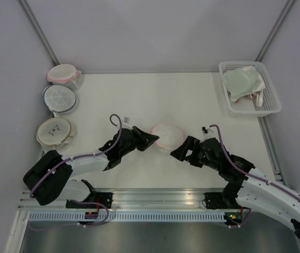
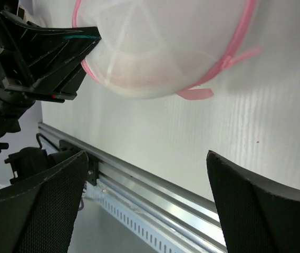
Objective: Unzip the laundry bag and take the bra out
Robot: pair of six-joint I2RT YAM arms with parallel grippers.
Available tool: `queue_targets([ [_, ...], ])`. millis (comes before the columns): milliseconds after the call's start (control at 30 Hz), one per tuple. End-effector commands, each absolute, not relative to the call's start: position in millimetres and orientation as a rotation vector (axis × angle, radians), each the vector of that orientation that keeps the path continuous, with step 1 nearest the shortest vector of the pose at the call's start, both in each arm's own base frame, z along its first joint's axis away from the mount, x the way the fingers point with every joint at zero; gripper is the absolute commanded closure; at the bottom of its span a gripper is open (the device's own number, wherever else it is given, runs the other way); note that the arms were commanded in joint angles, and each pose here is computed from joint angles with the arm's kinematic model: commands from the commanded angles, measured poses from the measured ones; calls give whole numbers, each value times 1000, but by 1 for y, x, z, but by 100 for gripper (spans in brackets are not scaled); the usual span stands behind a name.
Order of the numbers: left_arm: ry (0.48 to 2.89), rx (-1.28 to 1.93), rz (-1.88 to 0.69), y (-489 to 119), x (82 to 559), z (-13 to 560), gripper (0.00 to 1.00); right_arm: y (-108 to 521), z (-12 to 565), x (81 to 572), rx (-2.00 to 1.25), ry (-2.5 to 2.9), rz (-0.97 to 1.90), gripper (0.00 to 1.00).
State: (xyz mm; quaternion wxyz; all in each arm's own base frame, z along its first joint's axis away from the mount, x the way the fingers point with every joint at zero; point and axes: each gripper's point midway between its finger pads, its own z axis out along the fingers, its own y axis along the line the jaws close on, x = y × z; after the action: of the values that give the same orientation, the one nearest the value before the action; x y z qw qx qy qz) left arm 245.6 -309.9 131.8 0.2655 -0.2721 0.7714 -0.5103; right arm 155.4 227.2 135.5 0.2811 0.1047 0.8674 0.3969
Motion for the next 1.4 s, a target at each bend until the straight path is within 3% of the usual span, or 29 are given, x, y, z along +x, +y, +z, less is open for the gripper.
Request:
queue_targets([
  [0,2129,-467,-1540,-318,244,146,98,193,135,164,287,2340,793,3],
  [133,2171,-563,-1589,-296,250,126,98,182,127,168,280,2316,726,9],
  [233,2173,-633,-1617,-290,244,119,98,192,122,169,208,2277,798,30],
  [267,2178,-623,-1641,-291,240,120,98,194,121,169,199,2269,807,41],
  [300,2187,-634,-1663,-292,239,118,98,195,117,171,193,2265,806,43],
  [633,2314,-483,-1860,-311,248,117,98,215,105,192,-50,2295,677,47],
  [1100,2436,-301,-1739,-308,266,109,98,218,106,199,-187,2261,621,54],
  [1200,2441,-297,-1741,-309,266,108,98,218,104,202,-197,2260,607,63],
  [1367,2456,-292,-1741,-308,263,104,98,221,105,205,-193,2253,607,97],
])
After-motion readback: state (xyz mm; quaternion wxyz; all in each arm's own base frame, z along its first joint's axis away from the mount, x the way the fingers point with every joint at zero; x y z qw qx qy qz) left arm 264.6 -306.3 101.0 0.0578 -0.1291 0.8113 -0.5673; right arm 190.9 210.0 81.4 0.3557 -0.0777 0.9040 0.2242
